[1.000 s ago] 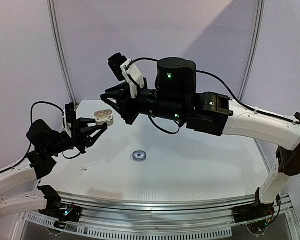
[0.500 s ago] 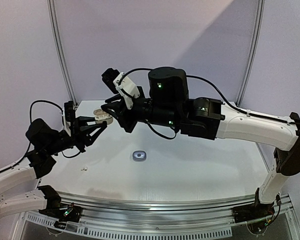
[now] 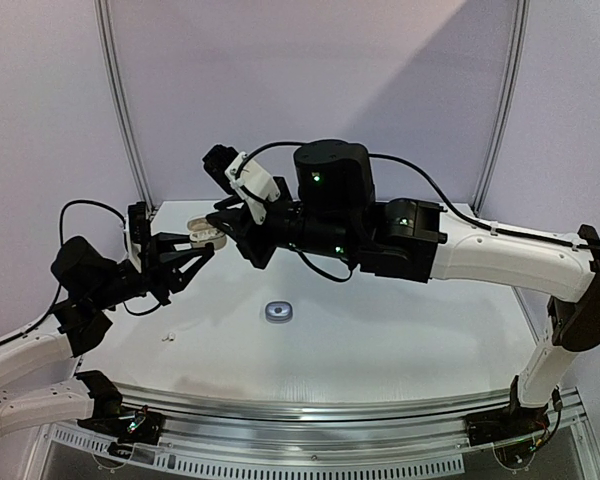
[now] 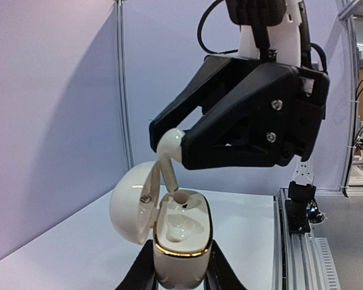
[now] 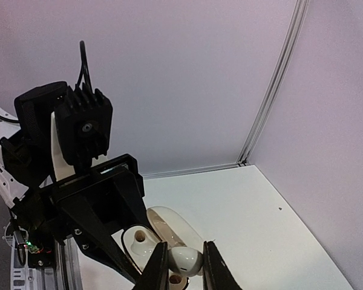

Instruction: Insert the wireless bluetooth earbuds into the charging case

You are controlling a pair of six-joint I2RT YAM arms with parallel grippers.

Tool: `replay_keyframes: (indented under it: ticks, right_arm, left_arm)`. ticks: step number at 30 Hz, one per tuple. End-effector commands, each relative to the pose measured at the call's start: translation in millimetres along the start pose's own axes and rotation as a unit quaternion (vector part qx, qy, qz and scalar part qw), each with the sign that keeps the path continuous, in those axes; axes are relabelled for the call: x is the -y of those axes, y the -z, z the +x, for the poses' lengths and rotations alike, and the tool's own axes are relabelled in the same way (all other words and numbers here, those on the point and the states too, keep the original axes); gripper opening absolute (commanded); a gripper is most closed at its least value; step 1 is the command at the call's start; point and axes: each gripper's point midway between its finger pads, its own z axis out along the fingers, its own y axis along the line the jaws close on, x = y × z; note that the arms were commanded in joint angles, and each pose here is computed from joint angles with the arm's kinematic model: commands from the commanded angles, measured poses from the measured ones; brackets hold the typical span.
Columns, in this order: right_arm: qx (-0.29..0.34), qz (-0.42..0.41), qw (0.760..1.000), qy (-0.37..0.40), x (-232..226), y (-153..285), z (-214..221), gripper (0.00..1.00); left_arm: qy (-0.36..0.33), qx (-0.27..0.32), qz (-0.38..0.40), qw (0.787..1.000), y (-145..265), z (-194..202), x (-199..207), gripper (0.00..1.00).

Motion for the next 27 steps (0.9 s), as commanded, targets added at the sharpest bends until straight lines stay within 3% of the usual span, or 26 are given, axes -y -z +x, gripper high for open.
replay_keyframes:
  ticks: [1,14,27]
  right_arm:
    - [-0.019,-0.003,1.000,0.008,-4,-3,14,0.00]
    - [-0.042,0.006,0.999,0.015,-3,-4,36,0.00]
    - [-0.033,0.010,0.999,0.018,0,0,28,0.00]
  left_arm:
    - [-0.004,0.013,0.004,1.000,-3,-13,3,0.00]
    - [0.000,0.017,0.004,1.000,-3,-15,3,0.00]
    - [0.004,0.023,-0.006,1.000,-3,-19,0,0.00]
